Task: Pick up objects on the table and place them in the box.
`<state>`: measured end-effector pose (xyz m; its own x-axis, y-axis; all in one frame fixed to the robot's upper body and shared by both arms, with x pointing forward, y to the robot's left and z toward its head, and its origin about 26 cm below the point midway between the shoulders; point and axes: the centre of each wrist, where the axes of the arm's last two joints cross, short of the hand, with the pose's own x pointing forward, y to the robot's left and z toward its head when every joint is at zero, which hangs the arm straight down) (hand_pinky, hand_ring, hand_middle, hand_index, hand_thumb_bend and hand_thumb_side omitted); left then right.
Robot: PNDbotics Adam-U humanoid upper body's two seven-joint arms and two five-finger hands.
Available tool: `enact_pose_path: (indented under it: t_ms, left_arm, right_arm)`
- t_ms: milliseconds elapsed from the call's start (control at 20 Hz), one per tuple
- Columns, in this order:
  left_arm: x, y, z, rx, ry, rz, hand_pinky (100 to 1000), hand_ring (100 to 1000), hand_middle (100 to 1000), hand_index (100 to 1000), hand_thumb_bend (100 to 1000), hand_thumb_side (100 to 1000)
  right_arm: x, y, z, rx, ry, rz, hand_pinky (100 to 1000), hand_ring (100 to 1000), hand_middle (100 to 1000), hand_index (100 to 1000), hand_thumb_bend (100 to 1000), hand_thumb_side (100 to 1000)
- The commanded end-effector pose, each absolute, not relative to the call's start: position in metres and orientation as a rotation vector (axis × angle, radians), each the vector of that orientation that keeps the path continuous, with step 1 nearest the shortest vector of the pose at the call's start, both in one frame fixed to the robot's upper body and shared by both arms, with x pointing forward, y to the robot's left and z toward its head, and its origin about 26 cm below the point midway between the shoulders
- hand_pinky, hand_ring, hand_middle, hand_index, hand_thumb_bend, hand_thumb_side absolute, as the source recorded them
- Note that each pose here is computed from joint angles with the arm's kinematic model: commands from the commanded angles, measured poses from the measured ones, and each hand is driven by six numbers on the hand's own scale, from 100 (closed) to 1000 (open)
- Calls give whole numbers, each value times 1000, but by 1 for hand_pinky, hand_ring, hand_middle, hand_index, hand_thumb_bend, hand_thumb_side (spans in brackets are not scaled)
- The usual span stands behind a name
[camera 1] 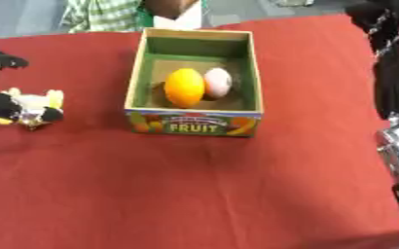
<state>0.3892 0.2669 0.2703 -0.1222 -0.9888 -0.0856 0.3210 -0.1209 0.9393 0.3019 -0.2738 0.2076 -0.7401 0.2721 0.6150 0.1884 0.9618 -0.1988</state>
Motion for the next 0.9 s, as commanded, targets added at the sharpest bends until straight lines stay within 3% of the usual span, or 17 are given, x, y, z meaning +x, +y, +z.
enact_pose_path:
  t_ms: [50, 500, 550, 900]
  left_arm:
    - [393, 278, 273, 1009, -917, -1479, 752, 952, 932, 1000, 731, 728]
    - [410, 284, 252, 1031, -874, -1455, 730, 936, 920, 1000, 596, 671]
    - [412, 284, 250, 1038, -874, -1448, 724, 931, 916, 1000, 547, 676]
    - [422, 286, 236, 1056, -900, -1390, 712, 911, 898, 1000, 508, 711]
  right_arm:
    - [299, -276, 216, -343, -2456, 172, 901, 803, 652, 813, 100, 1000]
    - [299, -275, 216, -338, -2454, 171, 902, 803, 652, 814, 100, 1000]
    - [299, -275, 215, -337, -2453, 171, 902, 803, 652, 814, 100, 1000]
    - [299, -274, 215, -333, -2451, 167, 903, 804, 652, 814, 100, 1000]
